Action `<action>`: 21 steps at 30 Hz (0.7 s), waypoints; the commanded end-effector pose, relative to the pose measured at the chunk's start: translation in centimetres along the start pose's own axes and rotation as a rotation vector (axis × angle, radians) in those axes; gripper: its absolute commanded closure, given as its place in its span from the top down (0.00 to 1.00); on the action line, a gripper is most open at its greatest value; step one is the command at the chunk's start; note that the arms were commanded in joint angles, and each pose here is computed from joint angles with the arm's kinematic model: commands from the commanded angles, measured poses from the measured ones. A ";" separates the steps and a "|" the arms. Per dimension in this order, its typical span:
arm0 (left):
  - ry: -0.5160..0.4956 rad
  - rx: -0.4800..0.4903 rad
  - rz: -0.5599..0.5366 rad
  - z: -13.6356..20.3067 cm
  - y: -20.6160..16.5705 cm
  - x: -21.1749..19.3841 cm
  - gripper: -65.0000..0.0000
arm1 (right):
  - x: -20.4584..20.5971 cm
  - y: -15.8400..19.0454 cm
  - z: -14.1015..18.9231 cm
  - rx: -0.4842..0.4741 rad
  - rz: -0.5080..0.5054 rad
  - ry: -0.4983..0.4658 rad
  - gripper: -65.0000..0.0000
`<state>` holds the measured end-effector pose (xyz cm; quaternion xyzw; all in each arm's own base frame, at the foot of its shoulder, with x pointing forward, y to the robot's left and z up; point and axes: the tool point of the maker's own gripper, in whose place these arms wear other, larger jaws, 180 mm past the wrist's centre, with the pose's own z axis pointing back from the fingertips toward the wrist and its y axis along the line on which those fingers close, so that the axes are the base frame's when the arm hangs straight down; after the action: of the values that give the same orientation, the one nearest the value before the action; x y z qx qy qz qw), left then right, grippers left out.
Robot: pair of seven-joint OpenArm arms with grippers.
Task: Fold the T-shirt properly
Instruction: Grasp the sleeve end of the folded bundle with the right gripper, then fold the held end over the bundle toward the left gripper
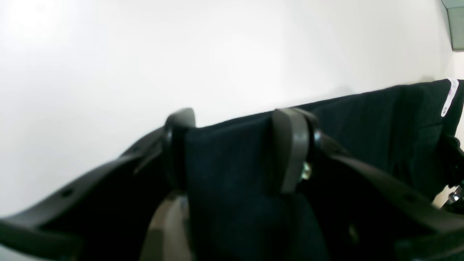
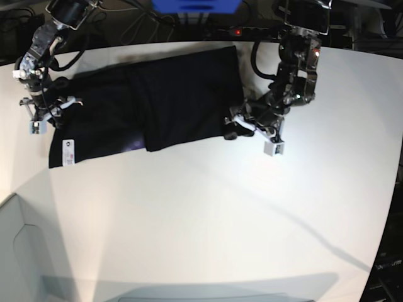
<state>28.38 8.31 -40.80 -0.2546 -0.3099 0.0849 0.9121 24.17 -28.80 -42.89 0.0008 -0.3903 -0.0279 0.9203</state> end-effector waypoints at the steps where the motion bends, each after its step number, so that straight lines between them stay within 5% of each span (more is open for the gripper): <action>1: -0.006 0.002 -0.003 0.3 0.0 0.5 0.51 | -2.4 -0.3 0.2 -0.009 0.041 0.118 0.00; 11: -0.152 0.024 -0.006 4.1 0.6 4.6 0.51 | 3.7 0.4 2.4 -0.056 0.111 -0.050 0.00; 21: -0.059 0.125 0.086 4.2 5.2 0.1 0.51 | 7.5 6.8 5.5 0.000 0.174 -0.191 0.00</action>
<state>25.89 14.33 -40.82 -0.2102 -0.3199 0.1548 0.9108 25.00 -22.27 -35.19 -0.0366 -0.4438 0.0469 0.8942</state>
